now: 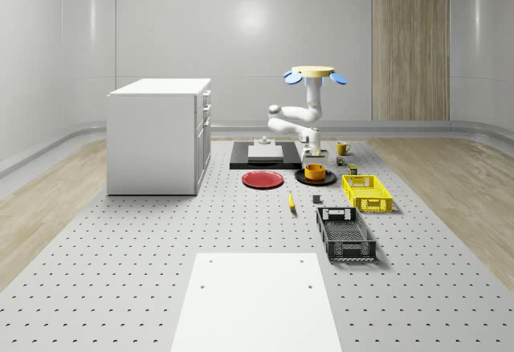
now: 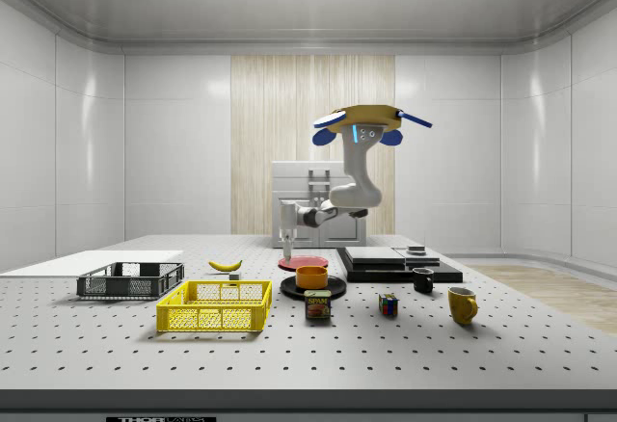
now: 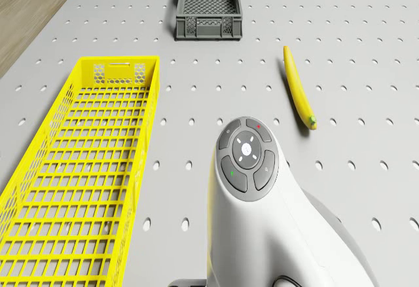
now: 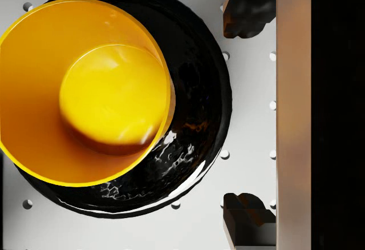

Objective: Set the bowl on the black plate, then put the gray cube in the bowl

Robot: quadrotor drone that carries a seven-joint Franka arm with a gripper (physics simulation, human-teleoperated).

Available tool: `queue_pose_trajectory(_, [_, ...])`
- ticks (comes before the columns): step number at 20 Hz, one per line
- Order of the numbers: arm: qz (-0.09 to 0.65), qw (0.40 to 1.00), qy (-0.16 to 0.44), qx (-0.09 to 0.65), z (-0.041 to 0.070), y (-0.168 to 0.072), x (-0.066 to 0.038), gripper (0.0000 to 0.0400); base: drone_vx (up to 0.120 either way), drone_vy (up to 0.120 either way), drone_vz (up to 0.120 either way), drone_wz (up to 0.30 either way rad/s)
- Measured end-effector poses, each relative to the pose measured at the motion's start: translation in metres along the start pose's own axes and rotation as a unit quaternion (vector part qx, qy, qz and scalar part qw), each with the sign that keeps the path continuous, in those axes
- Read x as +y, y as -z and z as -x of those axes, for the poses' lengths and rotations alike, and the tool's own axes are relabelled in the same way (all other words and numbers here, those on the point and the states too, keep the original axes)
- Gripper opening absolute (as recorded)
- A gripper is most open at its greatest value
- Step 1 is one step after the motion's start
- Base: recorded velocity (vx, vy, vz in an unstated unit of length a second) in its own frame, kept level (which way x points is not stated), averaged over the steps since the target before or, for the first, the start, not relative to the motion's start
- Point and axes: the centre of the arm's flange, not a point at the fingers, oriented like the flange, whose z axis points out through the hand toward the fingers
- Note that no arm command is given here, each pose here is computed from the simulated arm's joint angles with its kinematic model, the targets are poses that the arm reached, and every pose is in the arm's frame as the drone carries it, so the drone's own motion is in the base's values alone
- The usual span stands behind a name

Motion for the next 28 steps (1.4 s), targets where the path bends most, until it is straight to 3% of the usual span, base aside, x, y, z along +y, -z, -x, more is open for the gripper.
queue_pose_trajectory(11, [0.000, 1.000, 0.000, 0.000, 0.0000, 0.0000, 0.0000, 0.0400, 0.120, 0.000, 0.000, 0.000])
queue_pose_trajectory(28, [0.000, 1.000, 0.000, 0.000, 0.0000, 0.0000, 0.0000, 0.0400, 0.120, -0.021, -0.064, 0.000])
